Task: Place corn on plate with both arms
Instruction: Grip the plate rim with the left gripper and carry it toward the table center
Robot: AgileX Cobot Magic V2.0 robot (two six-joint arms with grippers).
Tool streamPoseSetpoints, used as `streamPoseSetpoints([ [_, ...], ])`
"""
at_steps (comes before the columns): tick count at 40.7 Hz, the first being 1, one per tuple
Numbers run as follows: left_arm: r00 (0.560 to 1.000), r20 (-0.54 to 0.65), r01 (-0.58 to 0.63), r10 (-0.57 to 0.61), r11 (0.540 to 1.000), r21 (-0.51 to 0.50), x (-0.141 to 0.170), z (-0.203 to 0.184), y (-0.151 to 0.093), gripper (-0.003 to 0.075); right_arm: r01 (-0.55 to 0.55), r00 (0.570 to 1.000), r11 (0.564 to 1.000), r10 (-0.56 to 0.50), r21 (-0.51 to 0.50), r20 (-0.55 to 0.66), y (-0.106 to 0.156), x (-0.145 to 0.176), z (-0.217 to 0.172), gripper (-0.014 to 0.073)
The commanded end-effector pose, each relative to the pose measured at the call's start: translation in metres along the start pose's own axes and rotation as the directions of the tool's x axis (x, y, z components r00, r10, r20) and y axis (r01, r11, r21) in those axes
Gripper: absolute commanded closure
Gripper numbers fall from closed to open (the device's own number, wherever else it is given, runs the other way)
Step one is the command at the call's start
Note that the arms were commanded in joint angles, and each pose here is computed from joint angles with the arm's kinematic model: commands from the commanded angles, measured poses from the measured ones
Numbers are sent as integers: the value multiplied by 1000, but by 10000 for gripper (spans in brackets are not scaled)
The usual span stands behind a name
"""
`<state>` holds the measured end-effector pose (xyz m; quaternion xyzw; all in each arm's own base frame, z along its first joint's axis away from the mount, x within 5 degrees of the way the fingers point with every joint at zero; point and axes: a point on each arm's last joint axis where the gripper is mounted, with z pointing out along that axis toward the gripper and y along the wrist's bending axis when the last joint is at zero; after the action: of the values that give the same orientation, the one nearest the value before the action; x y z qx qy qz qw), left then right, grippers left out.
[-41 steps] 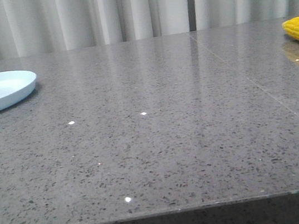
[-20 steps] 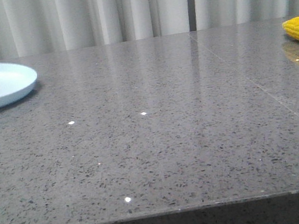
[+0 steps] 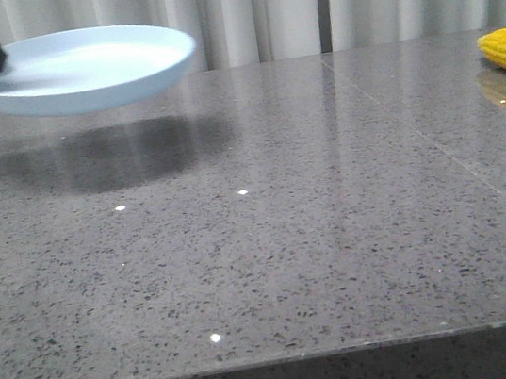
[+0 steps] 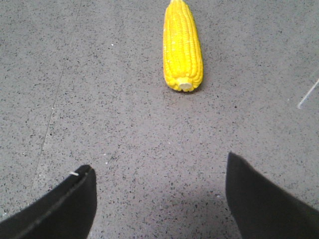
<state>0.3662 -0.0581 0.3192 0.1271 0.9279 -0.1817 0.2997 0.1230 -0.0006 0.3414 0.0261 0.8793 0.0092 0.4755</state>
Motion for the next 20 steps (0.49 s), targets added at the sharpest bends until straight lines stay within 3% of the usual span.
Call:
streamPoseSetpoints([
  [1,992,113,-61,54,997,52,-15,-19,-36,741,12,996,1000,-12,6,88,0,-14,-5,33],
  [13,978,139,-174,156,977,124,-14,-4,-91,741,12,996,1000,-12,6,88,0,-14,-5,33],
  [20,977,113,-196,182,972,126,-11,19,-98,741,12,996,1000,-12,6,88,0,-14,-5,33],
])
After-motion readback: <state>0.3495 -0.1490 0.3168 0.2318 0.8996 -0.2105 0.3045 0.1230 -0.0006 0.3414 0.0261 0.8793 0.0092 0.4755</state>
